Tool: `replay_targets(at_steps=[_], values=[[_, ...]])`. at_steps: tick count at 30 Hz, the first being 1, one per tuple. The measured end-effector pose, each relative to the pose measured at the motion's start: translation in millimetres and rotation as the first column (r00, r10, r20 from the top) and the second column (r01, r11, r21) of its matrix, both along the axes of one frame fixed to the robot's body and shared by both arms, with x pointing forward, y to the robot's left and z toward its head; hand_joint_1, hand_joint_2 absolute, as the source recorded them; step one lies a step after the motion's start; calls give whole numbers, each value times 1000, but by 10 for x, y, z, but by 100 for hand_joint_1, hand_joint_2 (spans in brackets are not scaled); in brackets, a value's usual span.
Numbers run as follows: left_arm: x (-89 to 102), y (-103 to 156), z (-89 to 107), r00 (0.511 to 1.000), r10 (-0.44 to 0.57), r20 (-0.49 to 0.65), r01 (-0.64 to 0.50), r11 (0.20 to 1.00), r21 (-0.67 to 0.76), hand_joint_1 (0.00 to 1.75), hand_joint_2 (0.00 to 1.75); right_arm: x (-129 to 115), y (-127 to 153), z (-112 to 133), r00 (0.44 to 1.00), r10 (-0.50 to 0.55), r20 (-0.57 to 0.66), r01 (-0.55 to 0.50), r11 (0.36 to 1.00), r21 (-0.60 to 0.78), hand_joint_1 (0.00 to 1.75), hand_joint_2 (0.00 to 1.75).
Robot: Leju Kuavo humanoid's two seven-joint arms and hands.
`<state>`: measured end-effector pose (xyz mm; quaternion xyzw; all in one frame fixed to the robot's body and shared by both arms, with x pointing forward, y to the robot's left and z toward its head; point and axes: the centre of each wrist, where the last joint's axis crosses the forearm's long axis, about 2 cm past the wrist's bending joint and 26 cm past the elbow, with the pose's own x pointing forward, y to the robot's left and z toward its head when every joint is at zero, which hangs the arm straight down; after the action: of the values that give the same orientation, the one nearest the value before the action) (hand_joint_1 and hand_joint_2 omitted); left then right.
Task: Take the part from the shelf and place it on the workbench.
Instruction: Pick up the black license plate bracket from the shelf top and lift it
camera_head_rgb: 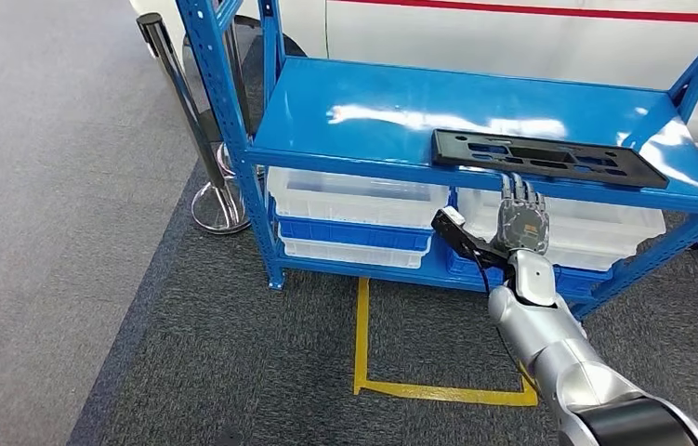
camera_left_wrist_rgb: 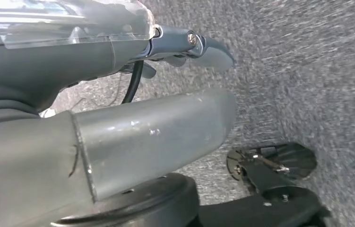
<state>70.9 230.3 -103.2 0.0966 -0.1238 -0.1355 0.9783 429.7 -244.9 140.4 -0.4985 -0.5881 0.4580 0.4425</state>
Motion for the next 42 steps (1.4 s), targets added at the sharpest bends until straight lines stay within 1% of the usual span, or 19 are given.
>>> replay_targets(at_steps=[6, 16, 21, 32, 36, 42], values=[[-2, -1, 0, 1000, -10, -5, 10, 1000, 0, 0, 0, -20, -6, -33, 1000, -4, -8, 4, 1000, 6, 0, 175], [1, 2, 0, 1000, -14, -6, 14, 1000, 0, 0, 0, 11, 4, 18, 1000, -7, 3, 7, 1000, 26, 0, 175], [-11, 7, -3, 1000, -14, -9, 14, 1000, 1, 0, 0, -9, 8, -12, 1000, -10, -5, 10, 999, 34, 0, 175], [-3, 16, -3, 1000, -29, -6, 29, 1000, 6, 0, 0, 8, -34, 9, 1000, -28, 0, 28, 998, 62, 0, 175], [-20, 18, -6, 1000, -30, -9, 30, 1000, 7, 0, 0, -19, -46, -34, 999, -34, -10, 34, 997, 66, 0, 175], [-17, 12, -5, 999, -31, -9, 31, 1000, 5, 0, 0, 2, -52, -3, 999, -34, -1, 34, 997, 67, 0, 175]])
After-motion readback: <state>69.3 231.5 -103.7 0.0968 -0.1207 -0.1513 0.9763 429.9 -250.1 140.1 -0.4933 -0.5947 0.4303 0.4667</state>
